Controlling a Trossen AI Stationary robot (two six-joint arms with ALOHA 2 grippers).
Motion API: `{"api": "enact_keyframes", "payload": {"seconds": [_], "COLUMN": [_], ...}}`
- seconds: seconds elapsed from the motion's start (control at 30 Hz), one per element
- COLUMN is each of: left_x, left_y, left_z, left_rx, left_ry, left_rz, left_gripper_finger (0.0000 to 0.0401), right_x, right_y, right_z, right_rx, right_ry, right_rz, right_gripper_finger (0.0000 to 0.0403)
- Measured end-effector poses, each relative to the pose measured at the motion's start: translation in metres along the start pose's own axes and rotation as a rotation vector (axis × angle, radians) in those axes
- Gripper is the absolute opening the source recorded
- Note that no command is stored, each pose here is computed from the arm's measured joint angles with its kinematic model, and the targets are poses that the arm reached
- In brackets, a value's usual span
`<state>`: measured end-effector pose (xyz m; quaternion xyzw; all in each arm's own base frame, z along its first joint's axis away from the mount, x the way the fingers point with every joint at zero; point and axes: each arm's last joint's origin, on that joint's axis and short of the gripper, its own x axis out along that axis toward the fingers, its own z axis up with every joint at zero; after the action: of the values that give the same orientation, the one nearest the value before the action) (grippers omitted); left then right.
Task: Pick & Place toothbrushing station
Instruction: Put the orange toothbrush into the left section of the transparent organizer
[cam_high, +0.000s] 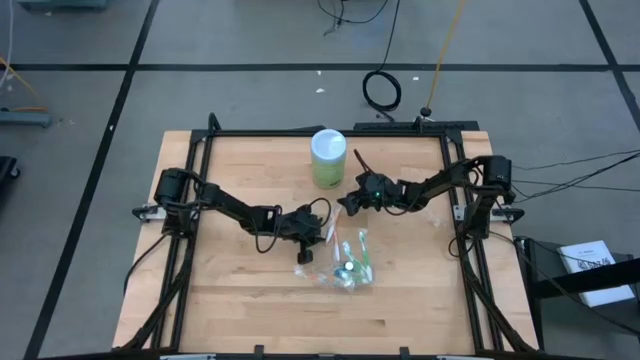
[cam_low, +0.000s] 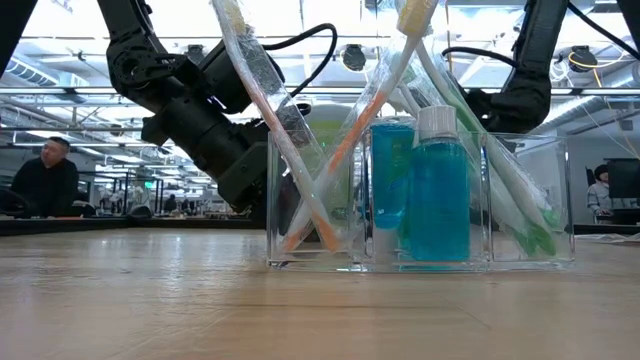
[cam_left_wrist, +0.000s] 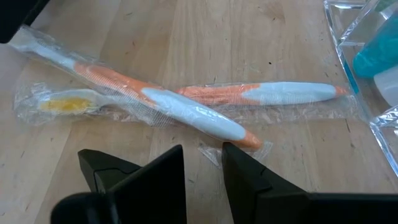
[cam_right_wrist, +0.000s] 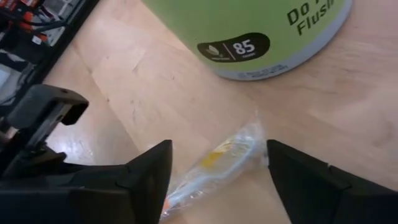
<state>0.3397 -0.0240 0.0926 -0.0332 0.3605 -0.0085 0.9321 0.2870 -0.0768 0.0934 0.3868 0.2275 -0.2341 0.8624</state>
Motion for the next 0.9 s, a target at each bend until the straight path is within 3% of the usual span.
{"api": "enact_keyframes", "payload": {"seconds": [0.23,0.6,0.9], "left_x": [0.000,0.000,0.000], "left_y": [0.000,0.000,-0.002], "left_z": [0.000,0.000,0.003], "left_rx": [0.001,0.001,-0.004], "left_ry": [-0.001,-0.002,-0.035], "left_rz": [0.006,0.013,0.006], "left_gripper_finger": [0.0021,0.0021,0.0021], "right_x": [0.000,0.000,-0.002], "right_y": [0.000,0.004,0.014], "right_z": [0.000,0.004,0.011], "right_rx": [-0.038,-0.128,-0.200], "right_ry": [-0.004,-0.033,-0.101], "right_rz": [-0.003,0.061,0.202], "right_gripper_finger": [0.0177,0.0017,0.0000]}}
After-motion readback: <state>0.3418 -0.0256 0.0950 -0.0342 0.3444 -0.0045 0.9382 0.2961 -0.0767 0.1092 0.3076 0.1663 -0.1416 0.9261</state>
